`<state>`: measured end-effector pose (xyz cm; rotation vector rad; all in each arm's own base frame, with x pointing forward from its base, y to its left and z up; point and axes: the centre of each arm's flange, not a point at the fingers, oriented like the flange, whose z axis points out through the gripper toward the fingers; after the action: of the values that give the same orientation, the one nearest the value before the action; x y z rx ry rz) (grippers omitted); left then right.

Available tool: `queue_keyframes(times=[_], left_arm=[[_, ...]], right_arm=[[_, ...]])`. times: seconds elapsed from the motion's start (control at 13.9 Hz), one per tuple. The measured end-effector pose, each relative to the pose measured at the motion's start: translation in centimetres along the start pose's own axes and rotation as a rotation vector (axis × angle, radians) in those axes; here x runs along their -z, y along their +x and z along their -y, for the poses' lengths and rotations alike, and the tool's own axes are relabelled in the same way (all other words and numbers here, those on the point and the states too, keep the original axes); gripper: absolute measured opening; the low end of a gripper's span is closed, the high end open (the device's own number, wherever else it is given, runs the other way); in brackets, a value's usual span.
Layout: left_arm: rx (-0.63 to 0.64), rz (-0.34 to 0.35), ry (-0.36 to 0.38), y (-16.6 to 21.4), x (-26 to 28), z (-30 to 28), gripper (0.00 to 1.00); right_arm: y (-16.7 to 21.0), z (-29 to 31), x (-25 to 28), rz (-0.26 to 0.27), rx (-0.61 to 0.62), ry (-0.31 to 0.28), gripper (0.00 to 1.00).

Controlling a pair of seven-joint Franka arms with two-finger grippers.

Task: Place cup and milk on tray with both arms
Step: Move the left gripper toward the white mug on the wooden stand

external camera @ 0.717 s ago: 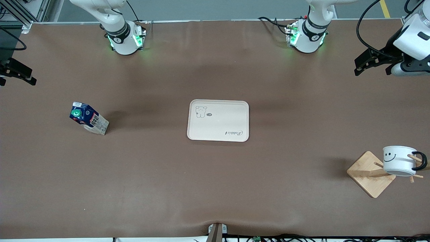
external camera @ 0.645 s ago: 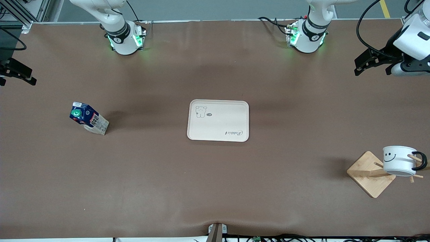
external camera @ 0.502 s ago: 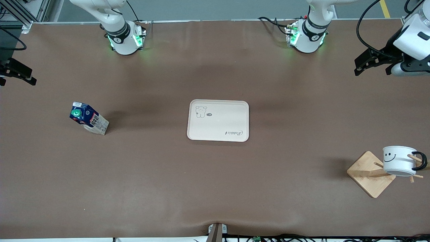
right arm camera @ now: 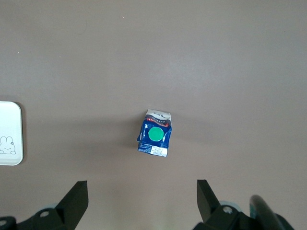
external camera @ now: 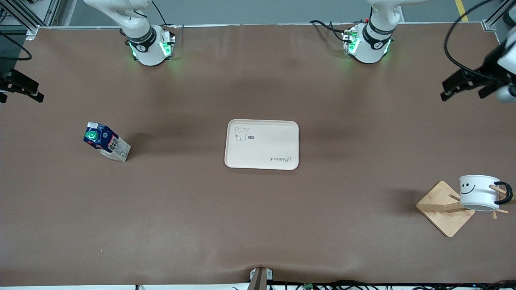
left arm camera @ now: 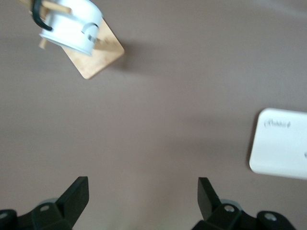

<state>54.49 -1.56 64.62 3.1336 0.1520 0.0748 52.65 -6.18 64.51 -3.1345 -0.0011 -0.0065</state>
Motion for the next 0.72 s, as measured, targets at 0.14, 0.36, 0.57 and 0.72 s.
queue_keyframes(times=[0.14,0.36,0.57,0.72], left_arm=[[0.061,-0.053,-0.008,1.9,-1.6,1.9,1.0],[0.207,-0.12,-0.025,3.7,-5.7,2.7,1.0],[0.354,-0.162,-0.047,4.1,-10.0,2.3,1.0],[0.42,-0.191,-0.062,4.1,-12.4,2.2,1.0]], right_arm=[[0.0,0.0,0.0,0.0,0.0,0.0,1.0],[0.0,0.0,0.0,0.001,0.0,0.0,1.0],[0.0,0.0,-0.1,0.003,0.0,0.0,1.0],[0.1,0.0,-0.2,0.004,0.0,0.0,1.0]])
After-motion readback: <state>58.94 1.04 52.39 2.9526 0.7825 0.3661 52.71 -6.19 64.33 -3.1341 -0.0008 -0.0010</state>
